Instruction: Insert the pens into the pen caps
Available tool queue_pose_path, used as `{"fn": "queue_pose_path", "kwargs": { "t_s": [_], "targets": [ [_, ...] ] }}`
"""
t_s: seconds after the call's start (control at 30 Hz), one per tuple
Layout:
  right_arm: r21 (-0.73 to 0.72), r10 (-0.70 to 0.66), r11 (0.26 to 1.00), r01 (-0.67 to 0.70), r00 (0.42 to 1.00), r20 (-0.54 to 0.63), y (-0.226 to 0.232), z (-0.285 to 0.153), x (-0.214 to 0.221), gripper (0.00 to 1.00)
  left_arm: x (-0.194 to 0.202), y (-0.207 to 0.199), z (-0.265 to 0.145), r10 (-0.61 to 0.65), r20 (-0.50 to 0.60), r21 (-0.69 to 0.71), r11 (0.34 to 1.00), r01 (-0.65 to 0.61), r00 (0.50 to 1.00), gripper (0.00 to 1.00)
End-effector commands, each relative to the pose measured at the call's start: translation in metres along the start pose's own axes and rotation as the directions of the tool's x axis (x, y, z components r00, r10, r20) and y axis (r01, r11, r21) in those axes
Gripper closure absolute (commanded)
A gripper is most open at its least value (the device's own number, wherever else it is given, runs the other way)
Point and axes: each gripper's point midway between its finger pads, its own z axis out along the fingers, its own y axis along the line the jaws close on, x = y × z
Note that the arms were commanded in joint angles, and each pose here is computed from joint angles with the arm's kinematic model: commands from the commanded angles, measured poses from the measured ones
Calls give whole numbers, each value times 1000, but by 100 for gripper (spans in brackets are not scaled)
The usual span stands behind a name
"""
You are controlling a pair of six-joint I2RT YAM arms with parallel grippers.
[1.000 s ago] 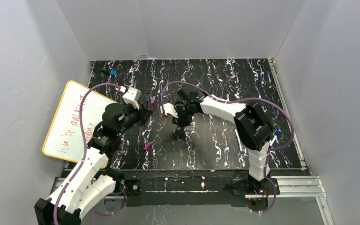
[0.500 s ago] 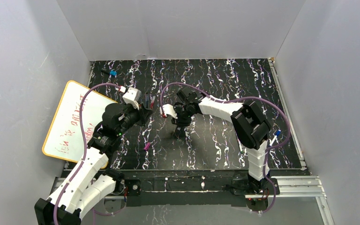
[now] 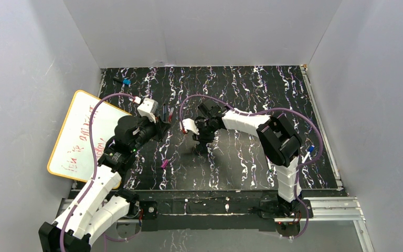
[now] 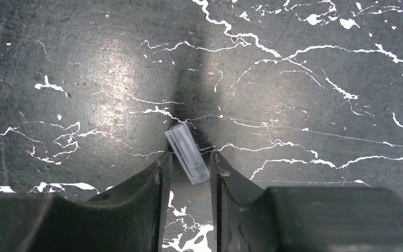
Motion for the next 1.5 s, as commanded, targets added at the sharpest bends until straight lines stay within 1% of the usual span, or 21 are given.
{"fn": "queue_pose_path", "kwargs": {
  "t_s": [0.0, 0.3, 0.33, 0.43, 0.53, 0.6, 0.67, 0.7, 0.83, 0.93, 1.03, 1.1, 1.13, 1.27, 1.37, 1.47],
  "targets": [
    [4, -16, 1000, 16, 1000, 8, 3, 1, -6, 60, -5, 0, -3, 8, 18, 0, 1000, -8, 1000, 100],
    [-35, -34, 999, 34, 999, 2, 18, 16, -15, 62, -4, 0, -3, 8, 16, -1, 1000, -8, 1000, 100],
    [-39, -38, 999, 38, 999, 2, 19, 17, -17, 64, -4, 0, -3, 8, 16, -2, 1000, -8, 1000, 100],
    [-50, -34, 998, 34, 999, -10, 19, 18, -19, 74, -3, 1, -3, 7, 12, -3, 1000, -7, 1000, 100],
    [-50, -23, 999, 22, 999, -23, 19, 16, -17, 80, -4, 1, -3, 9, 15, -3, 1000, -9, 1000, 100],
    [-30, -28, 999, 28, 999, -25, 18, 13, -16, 81, -4, 1, -3, 9, 16, -4, 1000, -9, 1000, 100],
    [-20, -25, 1000, 25, 1000, -19, 17, 9, -15, 96, -4, 1, -3, 9, 15, -5, 1000, -9, 1000, 100],
    [-18, -17, 1000, 17, 1000, -18, 17, 8, -15, 99, -4, 1, -3, 9, 15, -4, 1000, -9, 1000, 100],
    [-23, 22, 999, -22, 999, -26, 18, 6, -9, 99, -4, 1, -3, 9, 15, -4, 1000, -9, 1000, 100],
    [-26, 93, 995, -93, 996, 8, 19, 4, -11, 99, -4, 2, -4, 10, 16, -11, 1000, -10, 1000, 100],
    [39, 161, 986, -165, 983, 89, 10, -6, -21, 99, -4, 3, -4, 14, 19, -15, 1000, -14, 1000, 100],
    [108, 173, 975, -192, 971, 167, -1, -21, -33, 99, -4, 2, -4, 18, 22, -10, 1000, -17, 1000, 100],
    [162, 165, 966, -204, 960, 227, -11, -31, -46, 99, -3, 2, -4, 17, 19, -9, 1000, -17, 1000, 100],
    [320, 207, 880, -351, 890, 407, -40, -82, -85, 99, 0, 1, -1, 24, 7, 3, 1000, -24, 1000, 100],
    [405, 179, 807, -429, 832, 526, -52, -123, -114, 99, 3, -2, 1, 39, 8, 29, 999, -39, 999, 100],
    [418, 153, 731, -539, 727, 670, -56, -166, -140, 99, 6, -15, 2, 54, 18, 110, 992, -56, 998, 100]
  ]
}}
